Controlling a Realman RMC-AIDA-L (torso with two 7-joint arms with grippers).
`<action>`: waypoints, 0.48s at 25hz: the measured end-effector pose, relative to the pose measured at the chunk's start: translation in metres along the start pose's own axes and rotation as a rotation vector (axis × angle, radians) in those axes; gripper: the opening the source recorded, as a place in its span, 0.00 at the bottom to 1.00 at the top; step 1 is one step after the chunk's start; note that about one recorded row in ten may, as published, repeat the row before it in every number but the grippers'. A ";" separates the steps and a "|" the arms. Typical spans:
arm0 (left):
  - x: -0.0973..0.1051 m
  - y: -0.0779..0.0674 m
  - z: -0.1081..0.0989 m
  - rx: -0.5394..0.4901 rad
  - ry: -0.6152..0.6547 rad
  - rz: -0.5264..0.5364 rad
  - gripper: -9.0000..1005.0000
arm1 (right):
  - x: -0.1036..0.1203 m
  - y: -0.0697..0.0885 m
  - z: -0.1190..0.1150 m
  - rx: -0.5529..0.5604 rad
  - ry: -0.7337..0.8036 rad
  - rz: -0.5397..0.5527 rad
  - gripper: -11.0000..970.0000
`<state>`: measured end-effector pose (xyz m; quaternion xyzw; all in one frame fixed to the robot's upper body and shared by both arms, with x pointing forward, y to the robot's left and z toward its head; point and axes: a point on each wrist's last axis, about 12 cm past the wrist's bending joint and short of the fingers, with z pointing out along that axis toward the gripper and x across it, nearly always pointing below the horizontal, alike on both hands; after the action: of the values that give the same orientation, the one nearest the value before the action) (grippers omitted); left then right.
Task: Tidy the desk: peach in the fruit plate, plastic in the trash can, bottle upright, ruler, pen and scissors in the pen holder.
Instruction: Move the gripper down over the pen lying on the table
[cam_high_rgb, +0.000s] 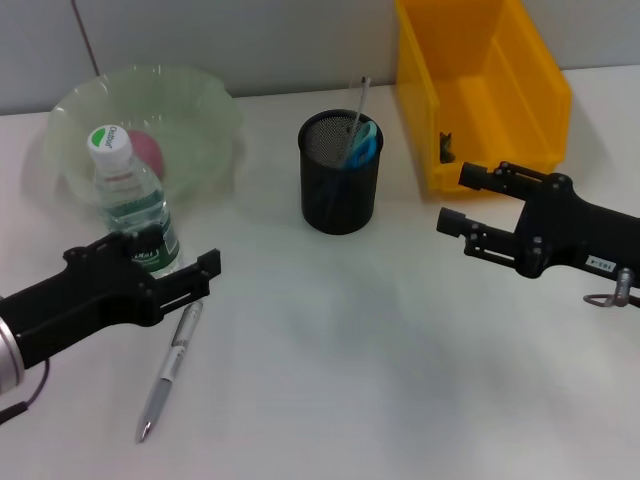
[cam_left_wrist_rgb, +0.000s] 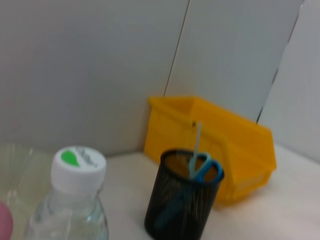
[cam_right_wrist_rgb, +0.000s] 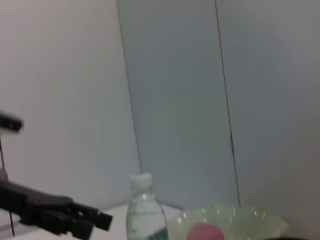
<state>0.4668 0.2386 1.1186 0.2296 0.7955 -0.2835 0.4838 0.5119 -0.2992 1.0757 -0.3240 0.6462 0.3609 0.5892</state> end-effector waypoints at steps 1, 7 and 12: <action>-0.005 0.001 -0.001 -0.009 0.033 -0.016 0.79 | 0.000 -0.001 0.000 0.000 0.011 -0.005 0.70; -0.023 0.004 -0.006 -0.094 0.262 -0.007 0.79 | -0.002 -0.006 0.004 0.009 0.035 -0.019 0.70; -0.041 -0.004 0.000 -0.104 0.439 -0.017 0.79 | -0.004 -0.009 0.002 0.019 0.044 -0.029 0.70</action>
<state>0.4814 0.2323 1.1564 0.2535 0.8972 -0.1894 0.3080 0.5207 -0.3022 1.0793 -0.3356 0.6577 0.3392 0.5829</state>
